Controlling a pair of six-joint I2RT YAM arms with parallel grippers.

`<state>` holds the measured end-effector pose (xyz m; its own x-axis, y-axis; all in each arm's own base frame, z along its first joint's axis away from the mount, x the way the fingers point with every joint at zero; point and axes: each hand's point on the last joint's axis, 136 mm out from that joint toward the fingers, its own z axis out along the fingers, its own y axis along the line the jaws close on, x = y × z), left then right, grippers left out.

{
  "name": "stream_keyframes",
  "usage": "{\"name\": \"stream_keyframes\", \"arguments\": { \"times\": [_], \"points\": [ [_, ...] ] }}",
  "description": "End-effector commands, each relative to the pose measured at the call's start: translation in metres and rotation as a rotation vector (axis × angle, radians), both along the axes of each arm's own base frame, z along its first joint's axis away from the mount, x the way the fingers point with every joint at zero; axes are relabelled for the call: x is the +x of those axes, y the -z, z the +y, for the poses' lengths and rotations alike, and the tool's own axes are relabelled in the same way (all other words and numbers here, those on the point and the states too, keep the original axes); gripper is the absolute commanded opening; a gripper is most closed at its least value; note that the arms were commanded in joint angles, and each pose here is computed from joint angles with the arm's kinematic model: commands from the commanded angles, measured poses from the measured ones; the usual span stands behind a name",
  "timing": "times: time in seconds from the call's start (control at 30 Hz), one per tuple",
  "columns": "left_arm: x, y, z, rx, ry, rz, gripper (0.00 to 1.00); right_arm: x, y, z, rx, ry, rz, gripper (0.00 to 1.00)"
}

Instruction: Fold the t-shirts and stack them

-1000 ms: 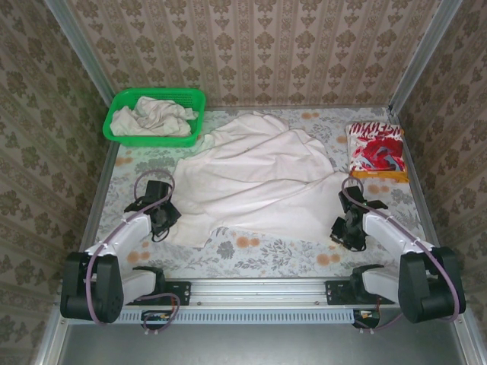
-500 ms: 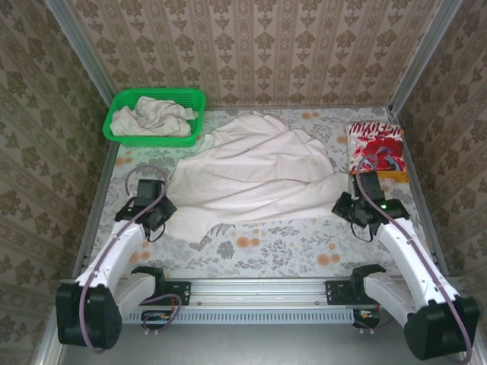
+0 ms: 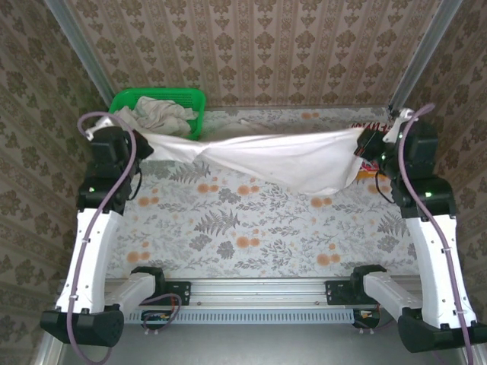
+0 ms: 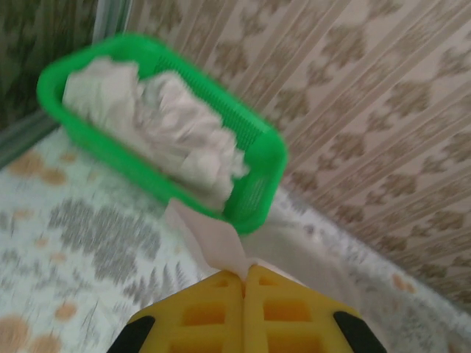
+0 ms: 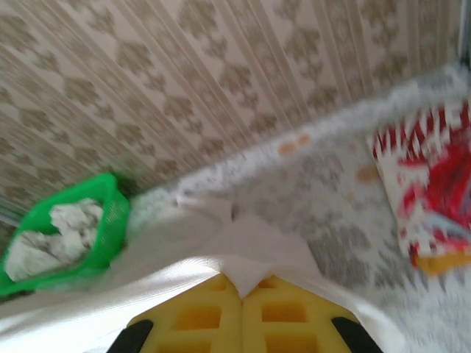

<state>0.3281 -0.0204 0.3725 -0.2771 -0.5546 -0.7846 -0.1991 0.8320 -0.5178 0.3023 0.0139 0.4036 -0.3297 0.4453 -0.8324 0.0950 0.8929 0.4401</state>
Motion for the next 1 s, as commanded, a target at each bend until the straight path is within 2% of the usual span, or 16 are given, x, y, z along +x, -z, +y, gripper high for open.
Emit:
{"name": "stream_keyframes", "arguments": {
  "times": [0.0, 0.13, 0.27, 0.43, 0.6, 0.8, 0.97],
  "points": [
    [-0.007, -0.066, 0.015, 0.101, -0.036, -0.145, 0.0, -0.005, -0.057, -0.002, -0.081, -0.028, -0.137, 0.0],
    [-0.021, -0.13, 0.017, 0.141, -0.032, -0.272, 0.0, -0.015, -0.105, -0.007, -0.134, -0.018, -0.241, 0.0],
    [-0.034, -0.175, 0.015, 0.15, -0.02, -0.373, 0.0, -0.024, -0.14, -0.013, -0.165, 0.012, -0.303, 0.0],
    [-0.037, -0.208, 0.016, 0.153, -0.028, -0.457, 0.0, -0.029, -0.176, -0.017, -0.218, 0.029, -0.358, 0.0],
    [-0.02, -0.224, 0.008, 0.144, 0.006, -0.475, 0.0, -0.02, -0.189, -0.024, -0.264, 0.054, -0.348, 0.0],
    [0.023, -0.22, -0.005, 0.115, 0.05, -0.446, 0.0, 0.028, -0.171, -0.044, -0.229, 0.083, -0.253, 0.0],
    [0.072, -0.205, -0.013, 0.108, 0.064, -0.404, 0.0, 0.093, -0.146, -0.059, -0.135, 0.072, -0.218, 0.0]
  ]
}}
